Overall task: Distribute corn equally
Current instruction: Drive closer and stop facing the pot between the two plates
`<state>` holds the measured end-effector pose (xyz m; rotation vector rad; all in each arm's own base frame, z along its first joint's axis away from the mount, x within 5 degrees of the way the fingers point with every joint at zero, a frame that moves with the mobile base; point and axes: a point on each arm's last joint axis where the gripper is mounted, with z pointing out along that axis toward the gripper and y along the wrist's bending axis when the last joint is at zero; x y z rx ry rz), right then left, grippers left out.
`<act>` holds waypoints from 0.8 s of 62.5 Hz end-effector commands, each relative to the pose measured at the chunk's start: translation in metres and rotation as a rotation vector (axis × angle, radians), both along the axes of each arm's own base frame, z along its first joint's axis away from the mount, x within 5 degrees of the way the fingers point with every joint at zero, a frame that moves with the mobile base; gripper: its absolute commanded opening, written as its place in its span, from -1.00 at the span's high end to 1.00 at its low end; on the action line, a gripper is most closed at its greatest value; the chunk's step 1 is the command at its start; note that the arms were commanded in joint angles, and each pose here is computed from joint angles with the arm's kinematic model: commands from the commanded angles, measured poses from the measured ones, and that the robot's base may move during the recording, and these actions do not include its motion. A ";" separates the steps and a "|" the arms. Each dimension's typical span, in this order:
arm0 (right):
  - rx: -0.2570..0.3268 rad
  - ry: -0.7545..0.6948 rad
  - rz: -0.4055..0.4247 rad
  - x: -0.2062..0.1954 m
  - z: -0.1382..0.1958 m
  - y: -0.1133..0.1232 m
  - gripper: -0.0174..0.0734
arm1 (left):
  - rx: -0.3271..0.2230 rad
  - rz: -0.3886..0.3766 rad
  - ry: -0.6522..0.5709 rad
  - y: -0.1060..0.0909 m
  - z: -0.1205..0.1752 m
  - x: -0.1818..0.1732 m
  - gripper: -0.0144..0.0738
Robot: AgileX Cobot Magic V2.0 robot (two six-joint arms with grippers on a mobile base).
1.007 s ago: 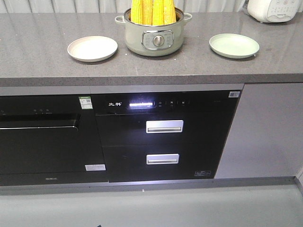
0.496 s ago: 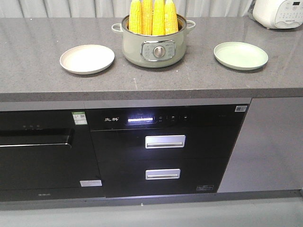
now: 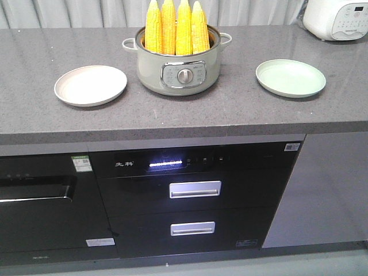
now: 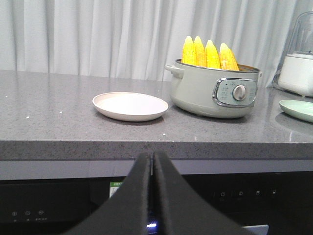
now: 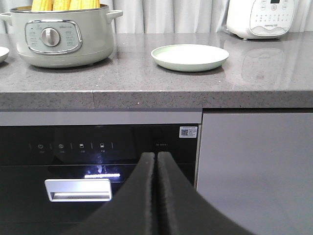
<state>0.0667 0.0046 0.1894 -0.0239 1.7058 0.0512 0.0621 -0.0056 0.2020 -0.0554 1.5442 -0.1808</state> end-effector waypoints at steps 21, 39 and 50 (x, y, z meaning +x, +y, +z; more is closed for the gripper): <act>-0.005 -0.018 -0.037 0.001 -0.001 -0.003 0.63 | -0.012 -0.042 -0.031 -0.004 0.003 0.001 0.69; -0.005 -0.018 -0.037 0.001 -0.001 -0.003 0.63 | -0.012 -0.042 -0.031 -0.004 0.003 0.001 0.69; -0.005 -0.018 -0.037 0.001 -0.001 -0.003 0.63 | -0.012 -0.042 -0.031 -0.004 0.003 0.001 0.69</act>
